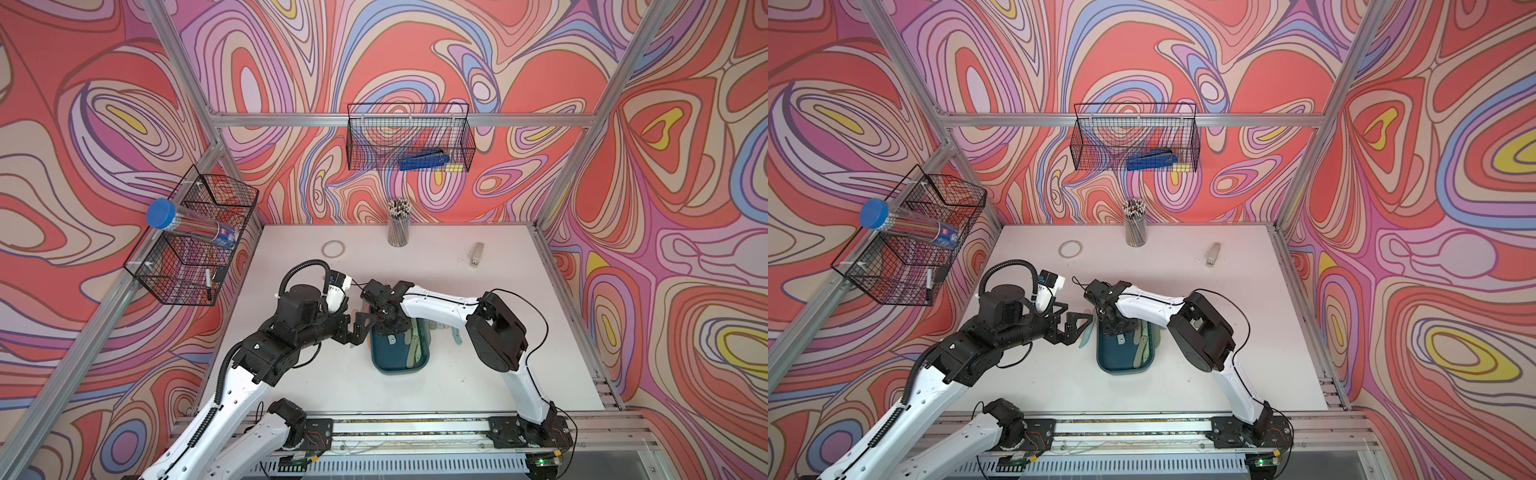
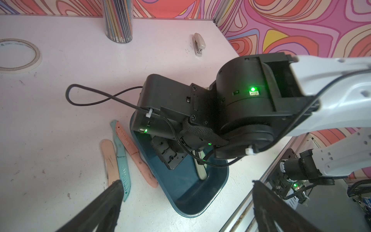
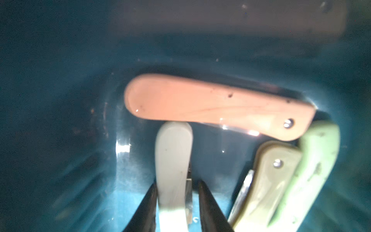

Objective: Take the fruit knife out of the storage box
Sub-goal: Pick up the fruit knife from the storage box.

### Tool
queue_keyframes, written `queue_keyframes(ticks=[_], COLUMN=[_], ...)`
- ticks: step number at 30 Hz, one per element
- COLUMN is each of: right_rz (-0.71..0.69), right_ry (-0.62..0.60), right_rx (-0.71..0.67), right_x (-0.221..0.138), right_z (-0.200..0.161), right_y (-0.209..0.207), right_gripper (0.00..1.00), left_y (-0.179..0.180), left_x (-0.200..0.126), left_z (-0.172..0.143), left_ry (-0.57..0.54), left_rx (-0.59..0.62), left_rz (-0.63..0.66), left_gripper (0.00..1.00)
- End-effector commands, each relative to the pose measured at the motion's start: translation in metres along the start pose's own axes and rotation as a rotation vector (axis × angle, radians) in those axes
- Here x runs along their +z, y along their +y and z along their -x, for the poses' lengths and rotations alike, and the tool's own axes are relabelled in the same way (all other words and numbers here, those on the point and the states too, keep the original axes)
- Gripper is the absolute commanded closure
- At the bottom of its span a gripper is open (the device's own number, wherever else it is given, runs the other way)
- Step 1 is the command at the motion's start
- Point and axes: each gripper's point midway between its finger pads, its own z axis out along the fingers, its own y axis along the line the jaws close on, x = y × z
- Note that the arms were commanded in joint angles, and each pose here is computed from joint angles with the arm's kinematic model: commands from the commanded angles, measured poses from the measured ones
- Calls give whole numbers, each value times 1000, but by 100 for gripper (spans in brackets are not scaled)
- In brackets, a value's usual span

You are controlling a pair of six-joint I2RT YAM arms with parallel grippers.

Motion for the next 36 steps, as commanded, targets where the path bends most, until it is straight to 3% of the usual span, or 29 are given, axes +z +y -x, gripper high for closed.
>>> queue_keyframes(ticks=[1, 16, 36], right_rz=[-63, -26, 24], right_ry=[77, 20, -143], right_rx=[-13, 1, 10], right_x=[23, 6, -80], right_z=[-17, -6, 13], right_y=[-11, -6, -17], right_gripper=[67, 85, 83], left_y=[1, 1, 7], left_x=[2, 2, -1], left_z=[-1, -2, 0], left_ry=[0, 2, -7], left_rx=[13, 13, 8], left_rz=[4, 6, 45], left_gripper=[0, 0, 0])
